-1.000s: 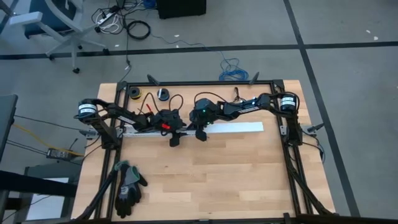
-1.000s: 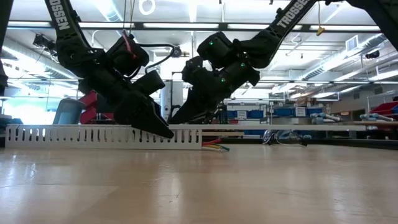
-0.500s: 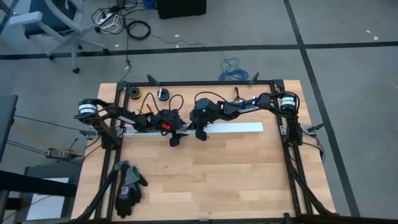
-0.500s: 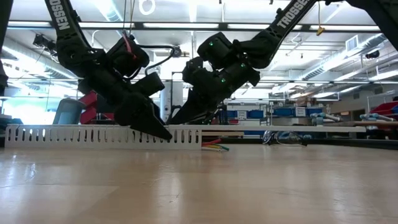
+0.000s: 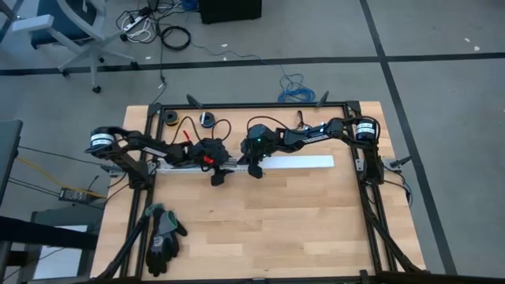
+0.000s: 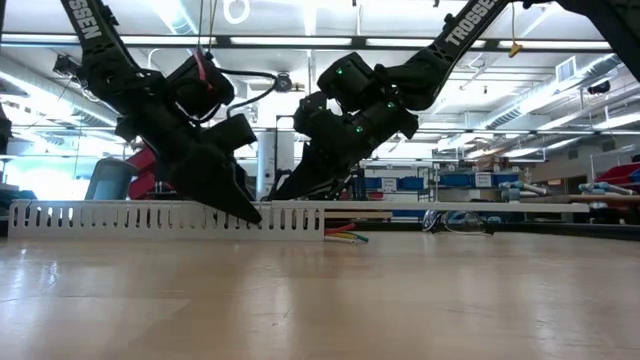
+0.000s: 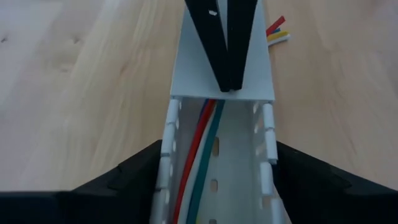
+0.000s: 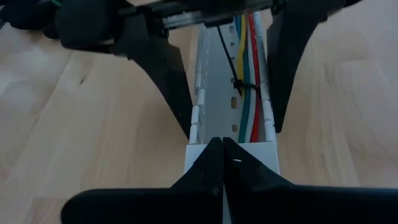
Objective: Ziptie cables
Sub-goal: Close the cable duct
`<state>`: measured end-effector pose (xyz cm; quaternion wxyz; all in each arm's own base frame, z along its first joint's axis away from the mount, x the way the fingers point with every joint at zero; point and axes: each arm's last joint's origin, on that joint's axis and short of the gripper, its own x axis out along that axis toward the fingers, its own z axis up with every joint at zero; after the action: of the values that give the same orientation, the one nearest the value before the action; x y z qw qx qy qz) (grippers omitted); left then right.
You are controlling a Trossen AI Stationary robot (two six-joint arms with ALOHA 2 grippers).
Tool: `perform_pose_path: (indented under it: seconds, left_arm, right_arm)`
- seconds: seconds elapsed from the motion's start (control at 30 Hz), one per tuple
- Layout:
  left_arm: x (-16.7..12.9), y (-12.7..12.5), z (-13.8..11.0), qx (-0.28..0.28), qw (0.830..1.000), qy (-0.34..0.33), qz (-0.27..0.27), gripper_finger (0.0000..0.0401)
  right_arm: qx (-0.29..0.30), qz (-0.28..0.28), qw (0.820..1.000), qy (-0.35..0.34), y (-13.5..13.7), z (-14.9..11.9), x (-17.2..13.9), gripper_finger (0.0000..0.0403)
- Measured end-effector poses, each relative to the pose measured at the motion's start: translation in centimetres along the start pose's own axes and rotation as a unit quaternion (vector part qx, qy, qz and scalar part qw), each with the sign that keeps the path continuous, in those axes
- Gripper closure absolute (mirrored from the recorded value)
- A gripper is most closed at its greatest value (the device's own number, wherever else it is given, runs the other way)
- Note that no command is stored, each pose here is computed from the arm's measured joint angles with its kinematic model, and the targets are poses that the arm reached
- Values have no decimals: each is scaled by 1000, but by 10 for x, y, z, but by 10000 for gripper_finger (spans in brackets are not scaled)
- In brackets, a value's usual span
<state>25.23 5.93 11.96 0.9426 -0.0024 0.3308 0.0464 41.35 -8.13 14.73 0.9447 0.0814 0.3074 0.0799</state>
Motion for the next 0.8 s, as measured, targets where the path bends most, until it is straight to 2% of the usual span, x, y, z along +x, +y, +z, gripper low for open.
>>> perform_pose_path:
  seconds: [0.3,0.6,0.8]
  left_arm:
    - [-7,-2,-10,-5,1000,-15,2,120]
    - [-9,-3,-13,-3,1000,-29,2,172]
    - [-9,-3,-13,-4,999,-32,2,174]
  right_arm:
    - [0,0,1000,0,0,0,0,403]
    - [0,0,1000,-1,0,0,0,403]
    - [-10,-1,1000,-27,0,5,0,403]
